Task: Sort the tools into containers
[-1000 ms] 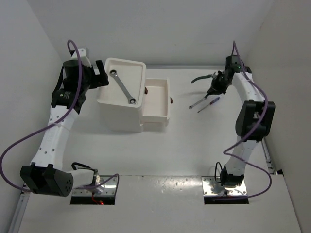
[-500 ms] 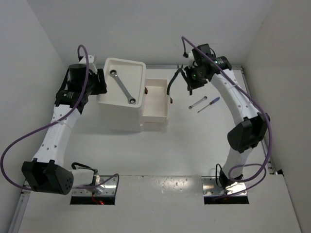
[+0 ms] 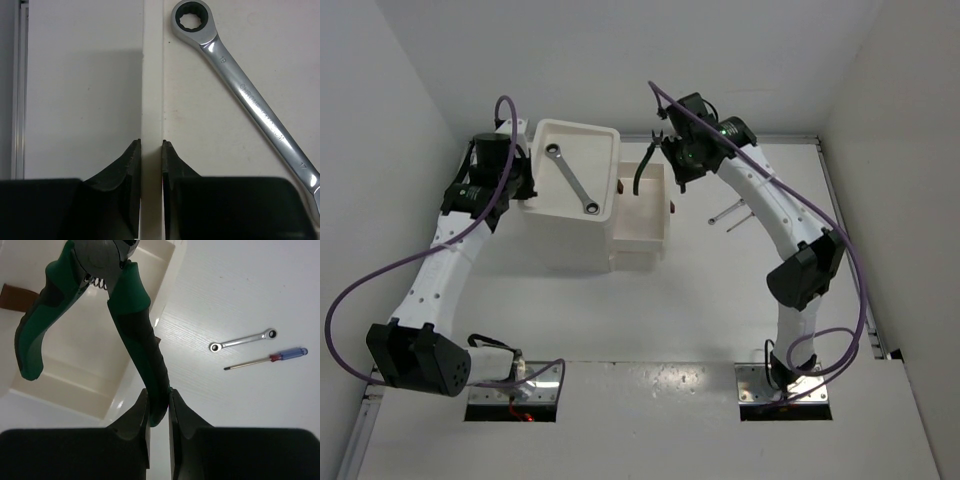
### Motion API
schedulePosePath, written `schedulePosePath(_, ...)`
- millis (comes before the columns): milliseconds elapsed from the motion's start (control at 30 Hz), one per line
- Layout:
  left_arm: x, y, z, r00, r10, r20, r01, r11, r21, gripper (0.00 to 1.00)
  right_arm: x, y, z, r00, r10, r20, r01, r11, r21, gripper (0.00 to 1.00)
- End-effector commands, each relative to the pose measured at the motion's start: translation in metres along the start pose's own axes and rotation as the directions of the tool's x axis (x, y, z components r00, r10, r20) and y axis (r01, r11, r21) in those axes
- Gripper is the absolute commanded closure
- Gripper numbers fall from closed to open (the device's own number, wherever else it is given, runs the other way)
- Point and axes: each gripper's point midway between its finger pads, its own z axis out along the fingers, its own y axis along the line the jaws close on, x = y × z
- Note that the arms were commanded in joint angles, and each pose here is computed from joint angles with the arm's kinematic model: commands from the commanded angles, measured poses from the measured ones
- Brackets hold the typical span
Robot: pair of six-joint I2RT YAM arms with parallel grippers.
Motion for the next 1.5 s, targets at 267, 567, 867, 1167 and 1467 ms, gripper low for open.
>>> schedulePosePath(267, -0.017, 0.009, -0.006, 0.998, -0.031, 0.048, 0.033, 0.998, -0.056, 1.0, -0.027, 0.004, 0.01, 0.969, 0.228, 0.093, -0.233, 0.972, 0.04, 1.0)
schedulePosePath(567, -0.014, 0.007, -0.001, 0.999, -0.03, 0.038, 0.032, 0.998, -0.048, 1.0, -0.025, 0.029, 0.034, 0.982, 0.176, 0.07, -0.18, 0.983, 0.045, 1.0)
schedulePosePath(867, -0.016, 0.007, -0.001, 0.998, -0.04, 0.048, 0.042, 0.998, -0.045, 1.0, -0.014, 0.041, 0.062, 0.988, 0.151, 0.022, -0.152, 0.987, 0.058, 1.0)
schedulePosePath(1167, -0.014, 0.005, 0.001, 0.998, -0.049, 0.047, 0.051, 0.998, -0.036, 1.0, -0.012, 0.069, 0.084, 0.997, 0.077, 0.014, -0.077, 0.996, 0.055, 1.0)
schedulePosePath(1467, -0.013, 0.004, 0.003, 0.998, -0.049, 0.047, 0.051, 0.998, -0.036, 1.0, 0.014, 0.076, 0.104, 0.998, 0.034, -0.053, -0.03, 0.996, 0.08, 1.0)
